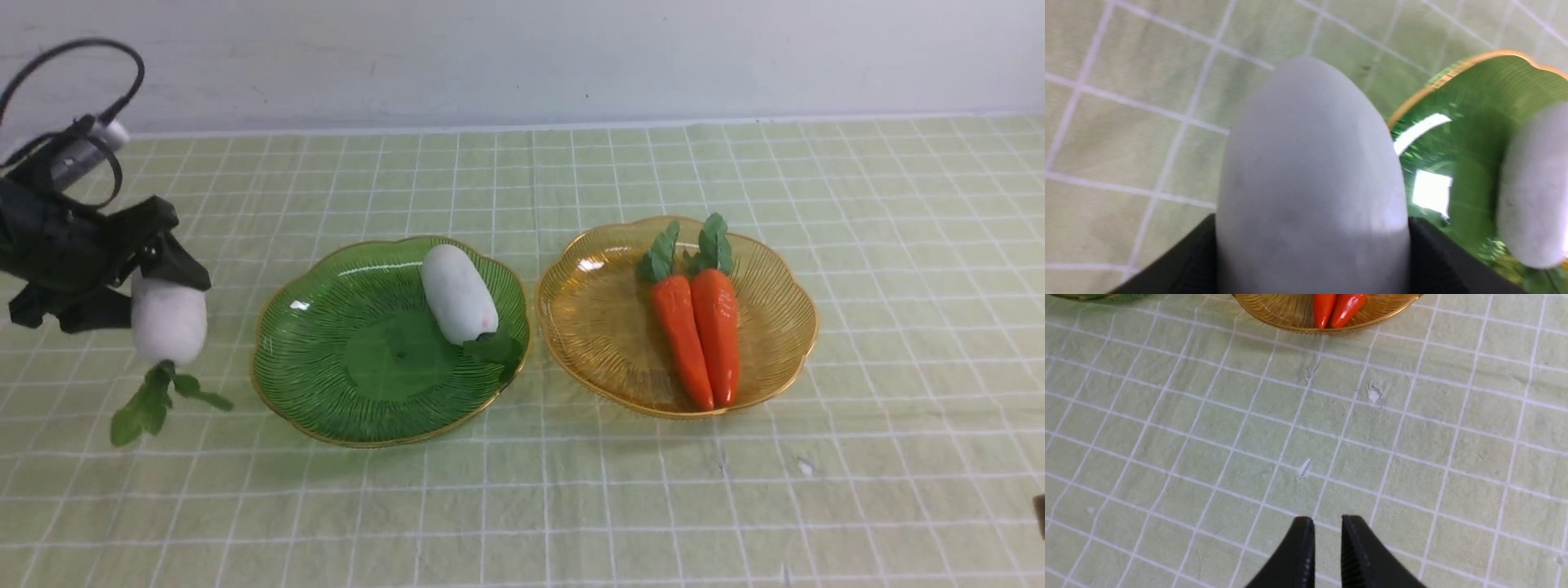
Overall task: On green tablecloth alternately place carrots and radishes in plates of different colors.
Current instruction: 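Pick up the white radish and place it in the left plate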
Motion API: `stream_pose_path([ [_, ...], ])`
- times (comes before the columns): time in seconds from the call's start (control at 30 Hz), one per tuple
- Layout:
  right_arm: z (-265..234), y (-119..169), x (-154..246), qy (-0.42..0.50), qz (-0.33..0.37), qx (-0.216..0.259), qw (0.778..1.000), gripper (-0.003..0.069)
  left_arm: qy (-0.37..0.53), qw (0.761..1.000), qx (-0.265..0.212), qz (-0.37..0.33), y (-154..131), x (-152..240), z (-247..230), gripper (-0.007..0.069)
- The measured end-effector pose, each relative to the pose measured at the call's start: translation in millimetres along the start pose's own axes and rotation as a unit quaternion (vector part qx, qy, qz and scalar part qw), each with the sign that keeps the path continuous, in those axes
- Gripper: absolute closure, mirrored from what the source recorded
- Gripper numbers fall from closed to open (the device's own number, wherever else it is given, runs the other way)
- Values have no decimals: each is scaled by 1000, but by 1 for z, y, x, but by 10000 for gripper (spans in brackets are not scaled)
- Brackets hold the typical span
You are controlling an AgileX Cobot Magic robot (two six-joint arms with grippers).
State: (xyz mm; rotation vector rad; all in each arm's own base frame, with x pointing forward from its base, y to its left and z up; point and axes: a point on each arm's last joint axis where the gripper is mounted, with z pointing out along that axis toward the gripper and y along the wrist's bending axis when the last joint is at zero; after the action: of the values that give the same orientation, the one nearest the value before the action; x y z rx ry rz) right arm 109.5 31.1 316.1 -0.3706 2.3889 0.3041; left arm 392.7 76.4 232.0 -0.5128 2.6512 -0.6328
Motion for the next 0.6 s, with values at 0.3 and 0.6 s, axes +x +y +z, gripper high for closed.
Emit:
stream_pose_path([
  [0.3,0,0,0,-1,0,0,1000,571,56,991,40,114,-82,31,30,146],
  [0.6,0,0,0,-2,1,0,1000,571,9,975,18,221,-134,52,59,146],
])
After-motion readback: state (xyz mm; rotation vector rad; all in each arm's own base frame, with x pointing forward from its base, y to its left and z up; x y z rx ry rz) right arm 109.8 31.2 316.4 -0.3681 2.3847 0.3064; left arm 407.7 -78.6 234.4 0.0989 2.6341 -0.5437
